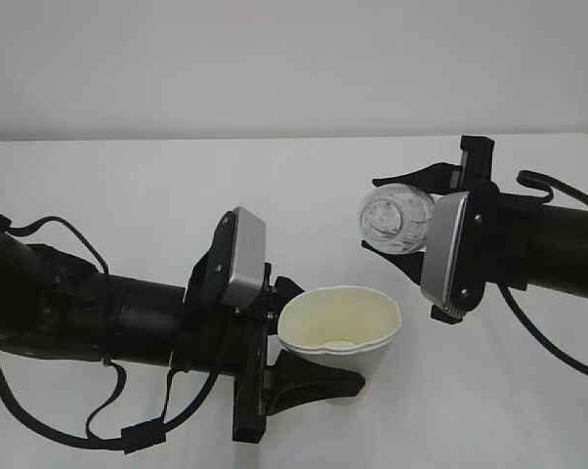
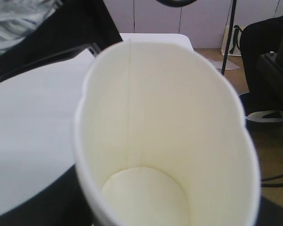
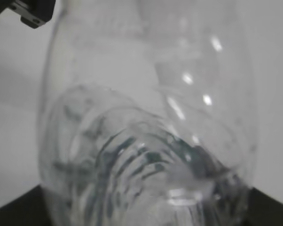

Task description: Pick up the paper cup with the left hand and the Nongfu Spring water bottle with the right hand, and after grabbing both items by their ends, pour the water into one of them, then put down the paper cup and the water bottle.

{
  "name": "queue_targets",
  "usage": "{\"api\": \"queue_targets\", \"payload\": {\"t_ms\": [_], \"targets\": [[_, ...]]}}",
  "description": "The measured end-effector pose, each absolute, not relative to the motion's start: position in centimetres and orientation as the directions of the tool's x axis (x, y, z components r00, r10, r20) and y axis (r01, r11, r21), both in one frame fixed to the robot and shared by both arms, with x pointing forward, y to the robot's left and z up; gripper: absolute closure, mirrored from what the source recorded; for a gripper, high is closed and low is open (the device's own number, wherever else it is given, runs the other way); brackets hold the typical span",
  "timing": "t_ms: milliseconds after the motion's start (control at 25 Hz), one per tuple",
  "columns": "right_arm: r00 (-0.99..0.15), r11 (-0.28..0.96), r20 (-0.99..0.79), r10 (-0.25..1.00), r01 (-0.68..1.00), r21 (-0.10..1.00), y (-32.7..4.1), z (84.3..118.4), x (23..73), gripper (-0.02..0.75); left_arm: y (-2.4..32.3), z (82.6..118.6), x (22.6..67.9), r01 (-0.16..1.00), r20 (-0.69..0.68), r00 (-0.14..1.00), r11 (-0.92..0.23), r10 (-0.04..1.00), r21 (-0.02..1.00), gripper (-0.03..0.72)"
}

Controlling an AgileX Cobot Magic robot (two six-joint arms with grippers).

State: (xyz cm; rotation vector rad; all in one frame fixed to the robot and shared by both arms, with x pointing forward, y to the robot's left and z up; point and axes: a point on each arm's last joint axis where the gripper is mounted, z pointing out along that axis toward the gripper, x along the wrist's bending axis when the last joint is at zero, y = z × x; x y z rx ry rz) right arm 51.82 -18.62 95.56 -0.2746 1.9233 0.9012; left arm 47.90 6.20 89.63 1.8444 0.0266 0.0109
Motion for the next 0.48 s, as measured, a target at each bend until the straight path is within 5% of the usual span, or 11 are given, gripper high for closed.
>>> {"api": "queue_targets", "payload": {"t_ms": [480], "targets": [[-0.456,0.699,-0.88,0.131,-0.587,0.408,-18.5,95.79,51.79,0.274,6.13,89.87,47.36,-0.009,-0.001,0.999,-0.244,-0.039,0.97,0.269]]}}
